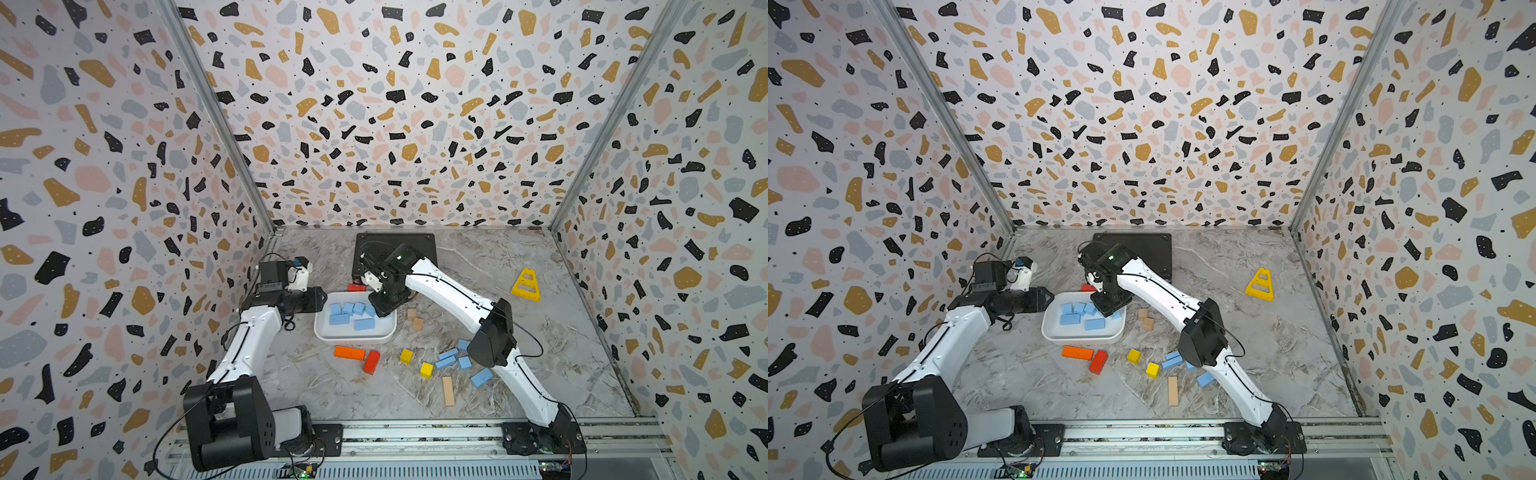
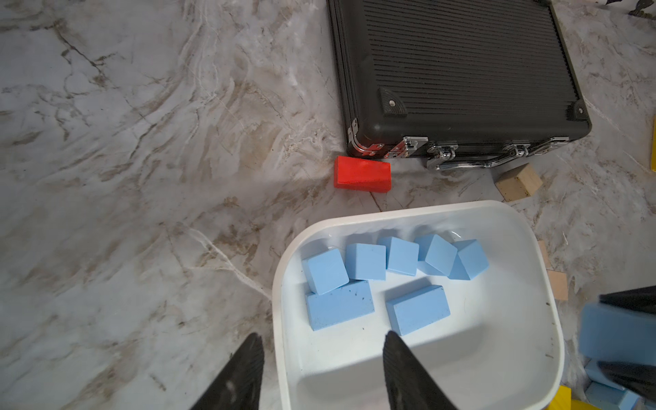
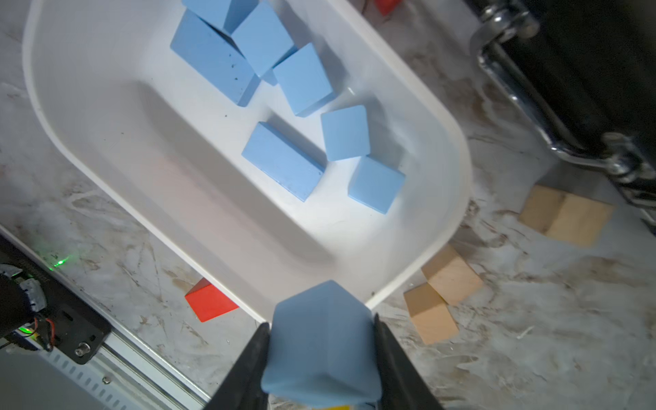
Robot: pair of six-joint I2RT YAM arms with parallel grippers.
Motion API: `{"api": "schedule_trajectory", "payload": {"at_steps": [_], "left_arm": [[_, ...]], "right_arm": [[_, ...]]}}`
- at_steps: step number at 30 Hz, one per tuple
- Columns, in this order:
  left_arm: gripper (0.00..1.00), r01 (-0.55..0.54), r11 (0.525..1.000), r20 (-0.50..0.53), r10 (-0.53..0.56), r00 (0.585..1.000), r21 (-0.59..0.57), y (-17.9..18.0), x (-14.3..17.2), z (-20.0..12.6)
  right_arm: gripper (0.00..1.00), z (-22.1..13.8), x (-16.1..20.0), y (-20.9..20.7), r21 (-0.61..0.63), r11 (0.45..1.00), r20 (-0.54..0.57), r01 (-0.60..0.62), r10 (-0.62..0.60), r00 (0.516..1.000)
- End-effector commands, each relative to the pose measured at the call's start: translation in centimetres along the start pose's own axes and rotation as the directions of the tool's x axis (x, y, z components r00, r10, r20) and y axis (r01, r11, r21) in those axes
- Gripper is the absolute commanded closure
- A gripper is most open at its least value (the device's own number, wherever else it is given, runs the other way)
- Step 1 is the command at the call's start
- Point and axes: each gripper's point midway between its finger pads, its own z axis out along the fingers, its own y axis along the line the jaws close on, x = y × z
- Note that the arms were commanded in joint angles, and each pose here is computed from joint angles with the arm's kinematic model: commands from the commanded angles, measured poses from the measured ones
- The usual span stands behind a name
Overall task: Pick out the blue building blocks
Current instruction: Place the building block in the storage box.
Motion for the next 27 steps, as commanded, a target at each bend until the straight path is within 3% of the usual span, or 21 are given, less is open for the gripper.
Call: {"api": "schedule_trajectory", "payload": {"at_steps": [1, 15, 27], "left_arm": [[0.45, 0.007, 1.0, 0.033, -0.008, 0.999, 0.005, 0.0, -0.5, -0.3], [0.45, 0.004, 1.0, 0.035, -0.005, 0.999, 0.027, -0.3, -0.4, -0.2], [0.45, 0.006, 0.999, 0.035, -0.007, 0.999, 0.032, -0.4, -0.3, -0.2]], "right_arm": [[0.69, 0.0, 1.0, -0.2, 0.006, 1.0, -0.046, 0.027, -0.027, 0.999], [0.67, 5.0, 1.0, -2.4, 0.108, 0.992, -0.113, 0.073, -0.06, 0.992], [0.6, 5.6, 0.2, -3.5, 0.15, 0.988, -0.088, 0.045, -0.032, 0.996]]}}
